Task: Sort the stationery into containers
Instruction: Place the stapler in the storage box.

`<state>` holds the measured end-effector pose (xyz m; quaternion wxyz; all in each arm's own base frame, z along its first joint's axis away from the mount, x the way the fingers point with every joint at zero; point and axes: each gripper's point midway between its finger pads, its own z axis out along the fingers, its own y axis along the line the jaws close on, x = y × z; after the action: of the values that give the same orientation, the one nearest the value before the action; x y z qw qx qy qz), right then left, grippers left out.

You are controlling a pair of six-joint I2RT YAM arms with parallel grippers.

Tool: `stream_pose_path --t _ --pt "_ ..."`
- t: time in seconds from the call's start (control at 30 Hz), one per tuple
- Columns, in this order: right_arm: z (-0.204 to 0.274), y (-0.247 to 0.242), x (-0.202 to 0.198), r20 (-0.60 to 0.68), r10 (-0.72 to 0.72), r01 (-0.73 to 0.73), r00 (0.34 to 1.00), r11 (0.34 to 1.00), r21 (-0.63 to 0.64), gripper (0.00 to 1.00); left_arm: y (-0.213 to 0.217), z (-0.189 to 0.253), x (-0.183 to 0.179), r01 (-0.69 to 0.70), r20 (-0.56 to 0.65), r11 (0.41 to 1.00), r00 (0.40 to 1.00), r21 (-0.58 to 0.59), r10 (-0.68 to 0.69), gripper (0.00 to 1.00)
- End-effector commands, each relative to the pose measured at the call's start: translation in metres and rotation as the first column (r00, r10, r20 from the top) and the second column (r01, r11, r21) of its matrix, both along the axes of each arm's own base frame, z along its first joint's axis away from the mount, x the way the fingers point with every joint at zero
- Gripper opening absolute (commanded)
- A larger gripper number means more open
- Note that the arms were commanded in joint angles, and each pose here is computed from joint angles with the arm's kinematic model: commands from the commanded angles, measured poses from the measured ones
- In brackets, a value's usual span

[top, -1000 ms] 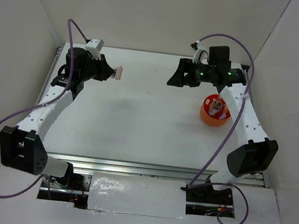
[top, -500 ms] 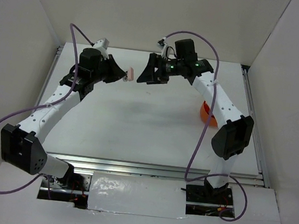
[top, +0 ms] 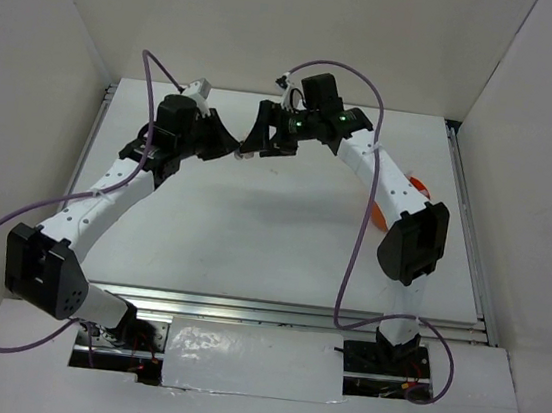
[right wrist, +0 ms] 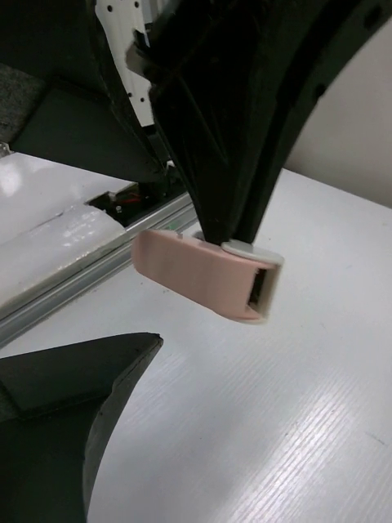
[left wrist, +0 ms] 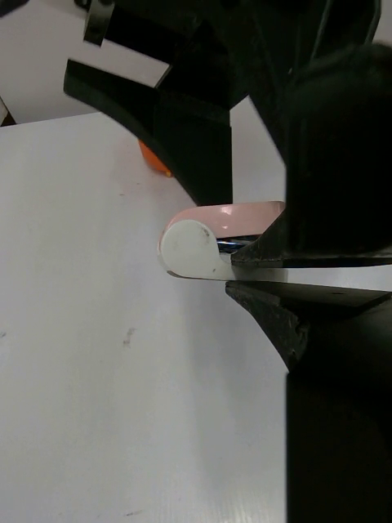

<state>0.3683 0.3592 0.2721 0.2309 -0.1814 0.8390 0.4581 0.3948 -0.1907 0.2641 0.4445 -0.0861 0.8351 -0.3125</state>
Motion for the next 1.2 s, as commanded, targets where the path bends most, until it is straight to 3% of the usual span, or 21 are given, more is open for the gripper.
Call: stream_pose_path --t 0.0,0.17,0.27,0.37,0.47,0.53,0.57,0.6,0.63,0.73,0.87,0.9,0.97,1.0,1.1,1.17 --pt "0.007 0.007 0.01 0.033 -0.019 0.018 0.999 1.0 0.014 0.8 -0.014 0.021 0.004 0.037 0.058 0.998 0.998 -0.05 -0.034 0.0" --pt "0.001 0.011 0.009 0.018 0.002 -0.003 1.0 1.0 0.02 0.73 -0.022 0.023 0.002 0.063 0.062 0.996 0.996 -0.059 -0.06 0.0" --pt "0.002 0.012 0.007 0.015 0.018 -0.019 1.0 0.999 0.032 0.49 -0.023 0.021 0.002 0.068 0.058 0.996 0.996 -0.062 -0.064 0.0" --pt "0.004 0.011 0.004 0.018 0.022 -0.022 1.0 0.999 0.033 0.34 -0.022 0.018 0.003 0.062 0.055 0.997 0.997 -0.055 -0.059 0.0" --pt "0.006 0.006 0.002 0.025 0.027 -0.028 0.999 0.999 0.034 0.08 -0.022 0.019 0.002 0.065 0.06 0.996 0.996 -0.053 -0.062 0.0" --pt "0.009 -0.003 0.005 0.038 0.012 -0.013 0.999 1.0 0.028 0.0 -0.022 0.019 0.002 0.071 0.06 0.996 0.996 -0.05 -0.068 0.17" --pt "0.014 -0.012 0.007 0.068 -0.002 0.001 0.998 1.0 0.017 0.0 -0.021 0.019 0.001 0.065 0.053 0.997 0.997 -0.037 -0.063 0.37" --pt "0.021 -0.026 0.009 0.089 -0.029 0.029 0.996 1.0 0.007 0.0 -0.018 0.02 0.002 0.057 0.05 0.998 0.997 -0.028 -0.055 0.86" --pt "0.022 -0.03 0.008 0.104 -0.039 0.04 0.994 0.999 -0.009 0.0 -0.015 0.019 0.003 0.045 0.048 0.999 0.998 -0.011 -0.044 0.99" --pt "0.013 -0.092 0.028 0.121 -0.205 0.216 0.971 0.973 -0.084 0.0 0.0 0.02 0.003 -0.011 0.072 0.994 0.997 0.107 0.004 0.99" --pt "0.012 -0.161 0.037 0.138 -0.455 0.473 0.88 0.868 -0.152 0.0 0.021 0.012 0.001 -0.126 0.077 0.962 0.991 0.242 0.111 0.99" --pt "0.017 -0.187 0.043 0.204 -0.563 0.596 0.801 0.78 -0.192 0.0 0.028 0.009 0.0 -0.157 0.077 0.949 0.987 0.273 0.141 0.99" --pt "0.006 -0.211 0.041 0.238 -0.638 0.681 0.732 0.684 -0.261 0.0 0.031 0.003 -0.003 -0.165 0.076 0.938 0.986 0.303 0.149 0.99" --pt "0.009 -0.233 0.043 0.291 -0.701 0.758 0.651 0.588 -0.28 0.0 0.032 0.003 -0.003 -0.169 0.081 0.937 0.985 0.307 0.151 0.99" --pt "-0.002 -0.262 0.042 0.347 -0.763 0.832 0.546 0.445 -0.331 0.0 0.029 -0.002 -0.005 -0.153 0.076 0.94 0.988 0.306 0.136 0.99" --pt "-0.01 -0.272 0.043 0.361 -0.772 0.841 0.524 0.402 -0.361 0.0 0.027 -0.003 -0.005 -0.147 0.073 0.941 0.989 0.306 0.131 0.99"
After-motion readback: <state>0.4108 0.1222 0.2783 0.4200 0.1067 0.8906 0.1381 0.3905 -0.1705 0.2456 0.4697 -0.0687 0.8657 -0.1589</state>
